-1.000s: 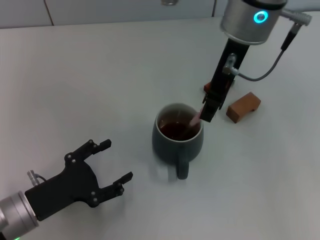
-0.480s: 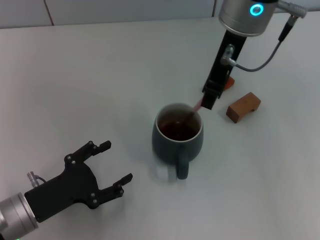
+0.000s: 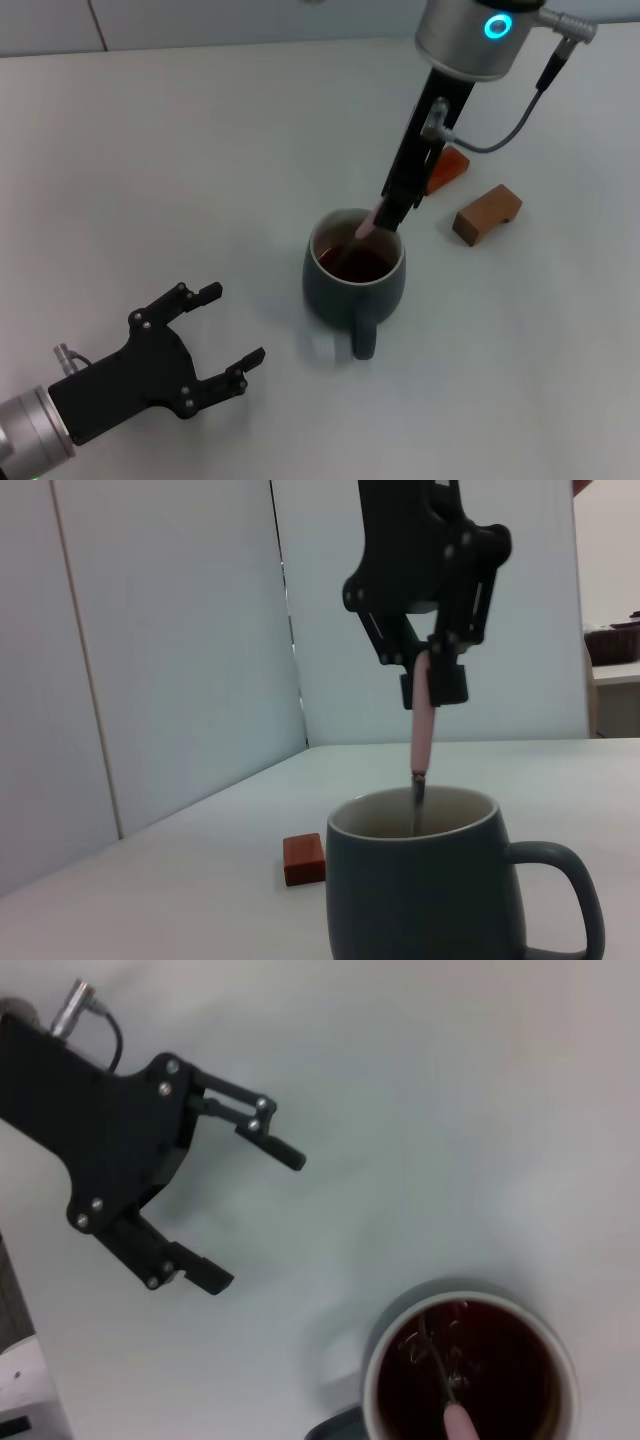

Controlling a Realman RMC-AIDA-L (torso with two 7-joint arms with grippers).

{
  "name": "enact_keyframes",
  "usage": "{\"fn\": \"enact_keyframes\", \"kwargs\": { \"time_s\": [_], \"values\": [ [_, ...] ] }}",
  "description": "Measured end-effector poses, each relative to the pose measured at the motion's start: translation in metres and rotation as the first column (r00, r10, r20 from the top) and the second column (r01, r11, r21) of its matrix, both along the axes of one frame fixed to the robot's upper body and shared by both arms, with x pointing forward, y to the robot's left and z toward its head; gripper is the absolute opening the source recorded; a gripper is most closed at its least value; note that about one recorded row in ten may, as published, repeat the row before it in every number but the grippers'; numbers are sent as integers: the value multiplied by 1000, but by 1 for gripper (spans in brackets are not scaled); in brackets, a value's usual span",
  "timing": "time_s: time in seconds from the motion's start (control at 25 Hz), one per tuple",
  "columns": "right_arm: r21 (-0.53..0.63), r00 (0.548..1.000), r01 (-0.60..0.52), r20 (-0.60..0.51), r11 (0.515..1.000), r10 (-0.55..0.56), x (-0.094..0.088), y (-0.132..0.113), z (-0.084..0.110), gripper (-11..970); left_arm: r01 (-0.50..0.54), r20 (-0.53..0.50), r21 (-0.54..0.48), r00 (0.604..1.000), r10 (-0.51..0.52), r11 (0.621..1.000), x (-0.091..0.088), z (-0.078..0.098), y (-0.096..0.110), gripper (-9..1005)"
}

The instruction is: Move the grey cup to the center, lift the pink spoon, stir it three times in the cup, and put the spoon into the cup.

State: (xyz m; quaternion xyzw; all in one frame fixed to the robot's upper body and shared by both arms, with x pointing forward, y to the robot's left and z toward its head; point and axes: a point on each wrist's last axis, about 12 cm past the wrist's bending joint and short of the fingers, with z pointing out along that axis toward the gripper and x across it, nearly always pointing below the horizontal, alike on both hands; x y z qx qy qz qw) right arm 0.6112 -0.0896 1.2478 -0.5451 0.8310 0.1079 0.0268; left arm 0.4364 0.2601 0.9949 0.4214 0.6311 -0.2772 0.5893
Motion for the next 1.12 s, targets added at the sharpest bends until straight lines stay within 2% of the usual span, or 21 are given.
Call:
{"fn": "enact_keyframes", "kwargs": {
  "time_s": [0.2, 0.4, 0.44, 0.48, 0.52, 0.6, 0.64, 0.68, 0.72, 0.84, 0.96, 1.0, 1.04, 1.08, 1.12],
  "values": [
    [75, 994, 35, 96, 997, -42, -1, -13, 13, 290, -8, 1, -2, 1000, 8, 1000, 0, 0, 2, 846],
    [228, 965, 37, 245, 973, -95, -11, -34, 32, 295, -16, 9, -3, 1000, 16, 1000, 0, 1, 2, 847],
    [343, 924, -4, 361, 939, -128, -21, -48, 40, 343, -24, 10, -5, 1000, 24, 1000, 1, 1, 3, 847],
    [343, 924, -4, 361, 939, -128, -21, -48, 40, 391, -42, 13, -11, 999, 42, 999, 2, 1, 4, 847],
    [389, 904, -28, 402, 921, -142, -25, -54, 40, 439, -53, 16, -15, 998, 54, 998, 2, 2, 5, 847],
    [503, 845, -102, 499, 858, -192, -40, -72, 38, 535, -80, 19, -24, 997, 80, 997, 2, 2, 8, 847],
    [621, 788, -186, 557, 761, -262, -62, -95, 27, 568, -104, 22, -34, 994, 104, 994, 2, 3, 10, 847],
    [621, 788, -186, 557, 761, -262, -62, -95, 27, 600, -104, 22, -34, 994, 104, 994, 2, 3, 10, 847],
    [660, 768, -222, 572, 718, -288, -70, -103, 21, 633, -117, 24, -40, 993, 118, 992, 2, 3, 12, 847],
    [759, 697, -350, 603, 549, -388, -101, -129, -5, 731, -177, 36, -72, 983, 180, 981, 3, 6, 16, 847],
    [810, 639, -418, 584, 412, -500, -121, -148, -35, 748, -205, 39, -87, 977, 209, 975, 3, 7, 17, 846],
    [821, 619, -429, 571, 377, -539, -126, -155, -46, 753, -208, 40, -90, 976, 212, 974, 3, 7, 17, 846],
    [833, 590, -439, 551, 338, -591, -133, -165, -70, 759, -209, 41, -94, 976, 213, 974, 3, 7, 17, 846],
    [833, 590, -439, 551, 338, -591, -133, -165, -70, 759, -208, 42, -96, 976, 212, 974, 3, 7, 17, 846],
    [837, 581, -440, 542, 325, -607, -136, -169, -81, 759, -207, 43, -97, 976, 212, 974, 3, 8, 17, 846]
  ]
}}
